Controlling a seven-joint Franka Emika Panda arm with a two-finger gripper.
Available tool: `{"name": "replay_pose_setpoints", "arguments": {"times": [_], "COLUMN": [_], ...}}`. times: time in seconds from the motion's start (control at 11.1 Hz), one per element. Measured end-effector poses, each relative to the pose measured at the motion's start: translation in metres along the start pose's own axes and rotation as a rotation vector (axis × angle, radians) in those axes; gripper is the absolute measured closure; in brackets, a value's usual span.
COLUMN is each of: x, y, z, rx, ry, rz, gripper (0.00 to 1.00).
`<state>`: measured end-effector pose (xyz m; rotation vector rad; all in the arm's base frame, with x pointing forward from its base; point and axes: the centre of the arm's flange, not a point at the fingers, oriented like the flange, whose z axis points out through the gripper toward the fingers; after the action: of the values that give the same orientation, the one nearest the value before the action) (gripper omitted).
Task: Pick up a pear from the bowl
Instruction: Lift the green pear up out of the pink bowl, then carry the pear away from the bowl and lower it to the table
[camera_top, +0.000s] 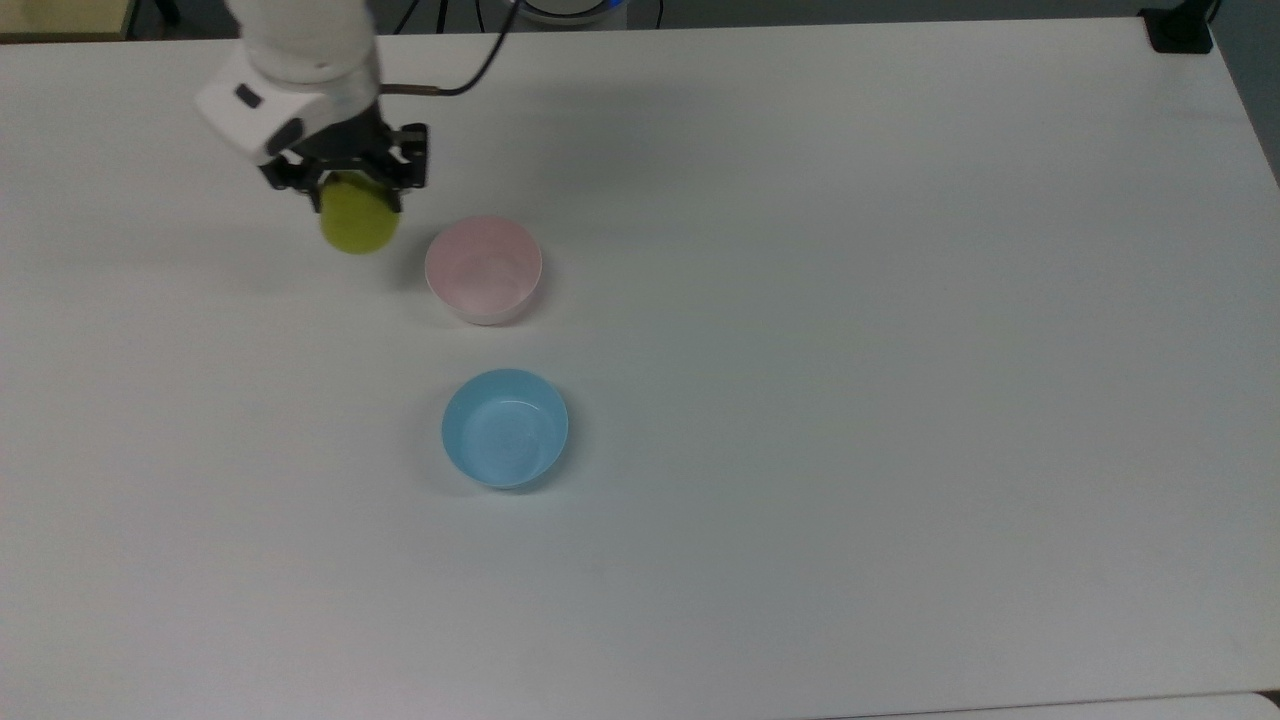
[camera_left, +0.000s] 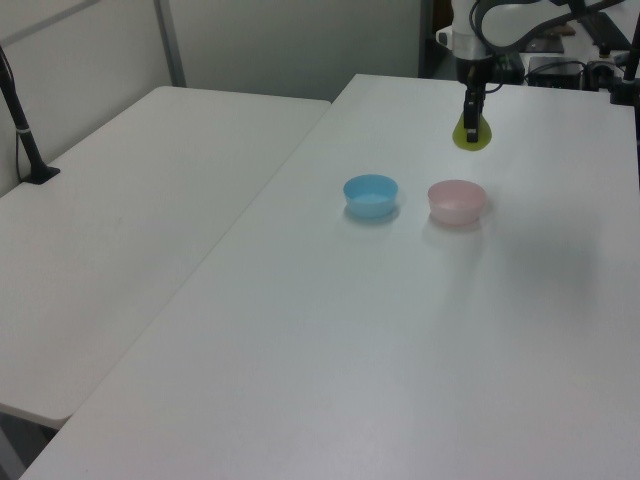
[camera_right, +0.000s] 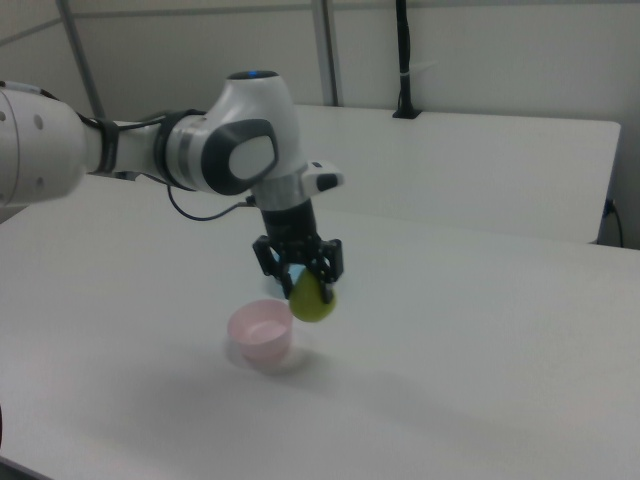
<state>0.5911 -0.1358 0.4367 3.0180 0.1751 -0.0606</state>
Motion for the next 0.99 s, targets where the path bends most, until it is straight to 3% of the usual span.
{"name": "replay_pose_setpoints", "arguments": {"times": [0.18, 0.72, 0.99], "x": [-0.002, -0.001, 0.002], "y": [0.040, 0.089, 0.091], "z": [0.025, 0.112, 0.108], "rx": [-0.010, -0.014, -0.019], "ry": [0.024, 0.019, 0.029], "rz": [0.030, 0.068, 0.069], "gripper": [0.31, 0.31, 0.18]}}
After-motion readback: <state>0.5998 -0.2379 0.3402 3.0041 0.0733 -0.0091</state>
